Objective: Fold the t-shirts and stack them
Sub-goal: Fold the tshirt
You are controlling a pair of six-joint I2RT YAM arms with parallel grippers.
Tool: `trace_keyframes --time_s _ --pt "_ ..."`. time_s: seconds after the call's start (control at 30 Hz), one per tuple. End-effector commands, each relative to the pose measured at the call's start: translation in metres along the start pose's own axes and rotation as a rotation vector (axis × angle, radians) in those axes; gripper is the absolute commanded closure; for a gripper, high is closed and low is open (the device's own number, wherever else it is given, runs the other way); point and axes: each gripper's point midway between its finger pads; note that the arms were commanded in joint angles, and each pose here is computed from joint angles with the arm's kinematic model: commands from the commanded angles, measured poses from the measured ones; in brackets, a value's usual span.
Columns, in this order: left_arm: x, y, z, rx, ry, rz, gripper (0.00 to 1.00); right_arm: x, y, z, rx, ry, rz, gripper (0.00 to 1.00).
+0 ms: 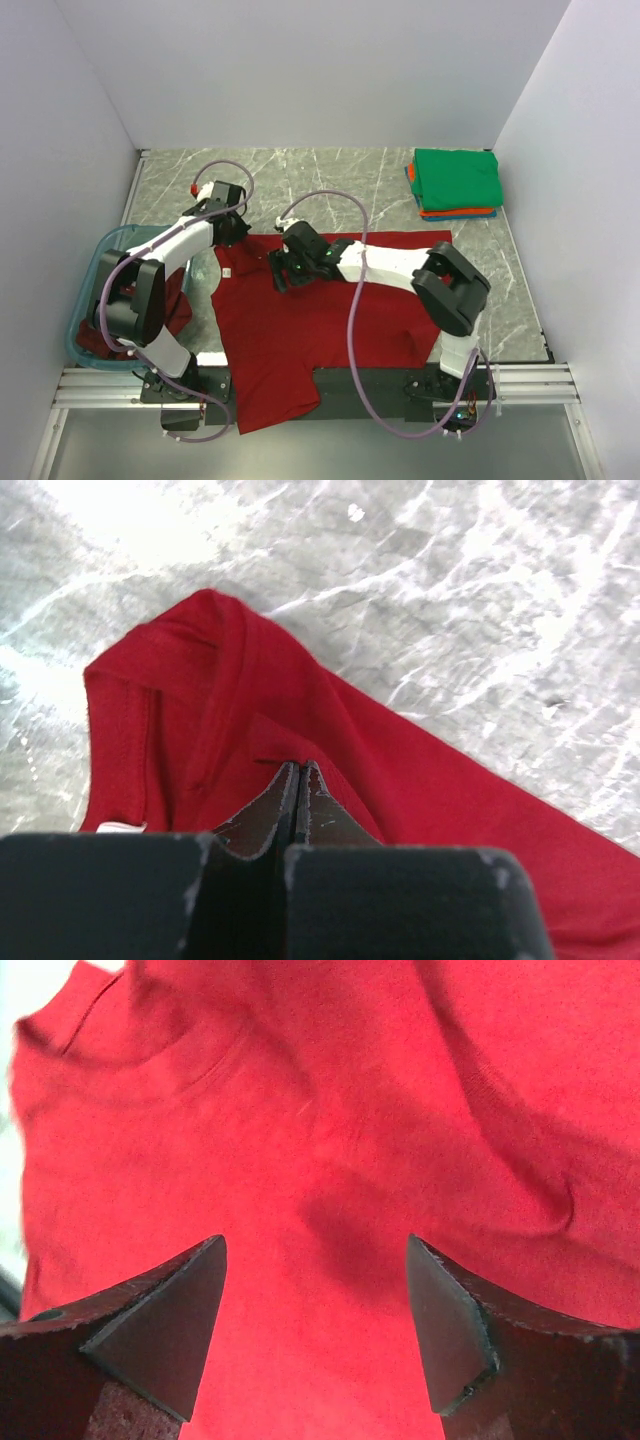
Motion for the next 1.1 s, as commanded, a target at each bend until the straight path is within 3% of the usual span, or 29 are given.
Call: trace_keyframes --time_s 0.0,0.47,0.73,0.97,1.0,1.07 --pt "0.004 -0.019 -0.012 -0.009 -0.021 0.087 0.99 -0.012 0.012 -0.034 -0.061 -0.126 0.017 0.22" --pt "-0.008 -0.007 0.002 -0.007 0.015 0.086 0.99 -0.048 0.023 -0.034 -0.151 -0.160 0.025 0.32" --pt "-0.009 0.000 0.006 0.006 0.024 0.086 0.99 -0.060 0.012 -0.033 -0.174 -0.151 0.103 0.45" --pt "-0.008 0.003 0.009 0.006 0.029 0.091 0.99 -0.065 -0.001 -0.036 -0.188 -0.164 0.189 0.68" --pt "-0.008 0.004 0.009 0.006 0.030 0.092 0.99 -0.066 -0.002 -0.035 -0.189 -0.162 0.195 0.79" --pt "-0.007 0.003 0.009 0.006 0.031 0.095 0.99 -0.065 -0.004 -0.035 -0.188 -0.164 0.205 0.87"
Point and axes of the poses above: each gripper's point midway between its finger pads, its own x axis back along the fingers, its own y axis along the line the jaws close on, z = x × y, and after that the axes turned 6 degrees about -x, right-handed
